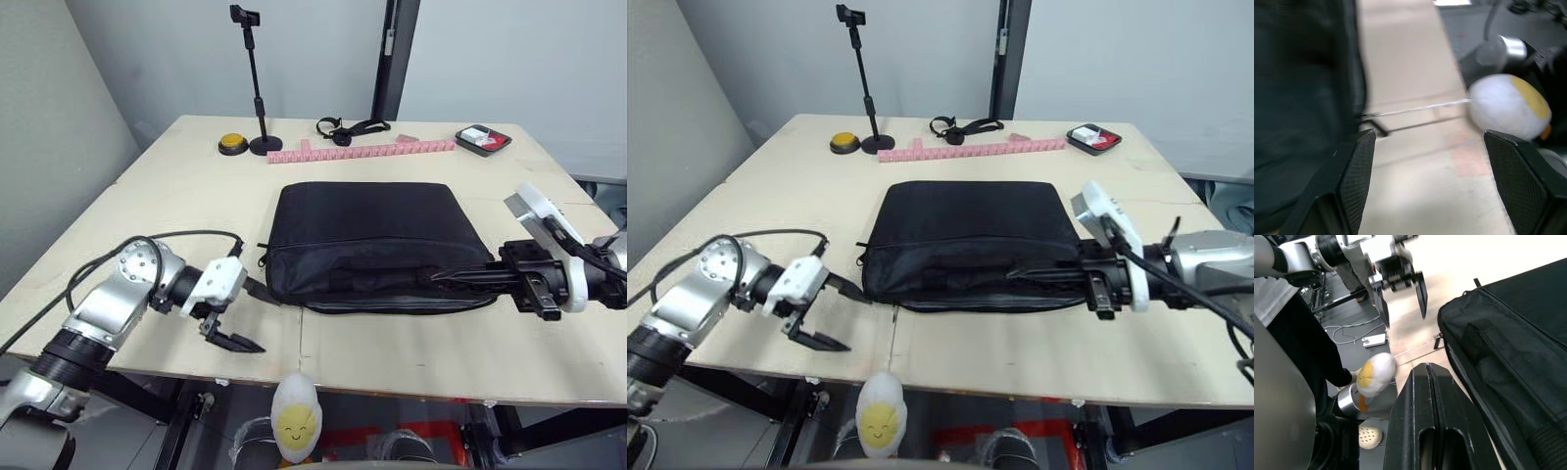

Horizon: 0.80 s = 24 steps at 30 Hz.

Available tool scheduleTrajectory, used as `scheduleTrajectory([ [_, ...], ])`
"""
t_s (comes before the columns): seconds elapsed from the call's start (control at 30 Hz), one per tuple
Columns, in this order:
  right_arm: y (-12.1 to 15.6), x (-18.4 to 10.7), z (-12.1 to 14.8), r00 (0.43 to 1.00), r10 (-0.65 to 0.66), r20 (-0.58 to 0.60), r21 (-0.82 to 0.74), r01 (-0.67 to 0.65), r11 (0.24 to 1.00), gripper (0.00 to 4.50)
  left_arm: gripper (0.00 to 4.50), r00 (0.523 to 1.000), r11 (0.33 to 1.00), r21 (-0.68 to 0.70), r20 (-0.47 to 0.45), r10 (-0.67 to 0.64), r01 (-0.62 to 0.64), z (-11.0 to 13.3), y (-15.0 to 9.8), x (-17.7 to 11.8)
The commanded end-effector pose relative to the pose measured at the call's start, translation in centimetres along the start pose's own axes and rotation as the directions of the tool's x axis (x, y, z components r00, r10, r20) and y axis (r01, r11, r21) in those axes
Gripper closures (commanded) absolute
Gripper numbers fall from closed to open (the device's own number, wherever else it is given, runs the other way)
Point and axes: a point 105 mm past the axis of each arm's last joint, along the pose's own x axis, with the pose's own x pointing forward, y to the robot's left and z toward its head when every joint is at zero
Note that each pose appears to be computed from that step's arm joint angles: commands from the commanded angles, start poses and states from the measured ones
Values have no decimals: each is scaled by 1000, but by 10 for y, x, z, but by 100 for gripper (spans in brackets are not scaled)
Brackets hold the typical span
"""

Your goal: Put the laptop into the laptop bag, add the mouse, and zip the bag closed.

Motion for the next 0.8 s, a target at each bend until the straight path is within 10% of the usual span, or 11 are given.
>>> scheduleTrajectory([
  [0.03, 0, -2, 11, 1000, -24, 17, -40, 24, 999, 450, 85, 994, 987, 122, -56, -97, 103, -16, 2, 19],
  [0.8, -2, -7, 12, 997, -75, 10, -36, 75, 997, 450, 85, 970, 925, 316, 52, -237, 209, 13, 7, 51],
])
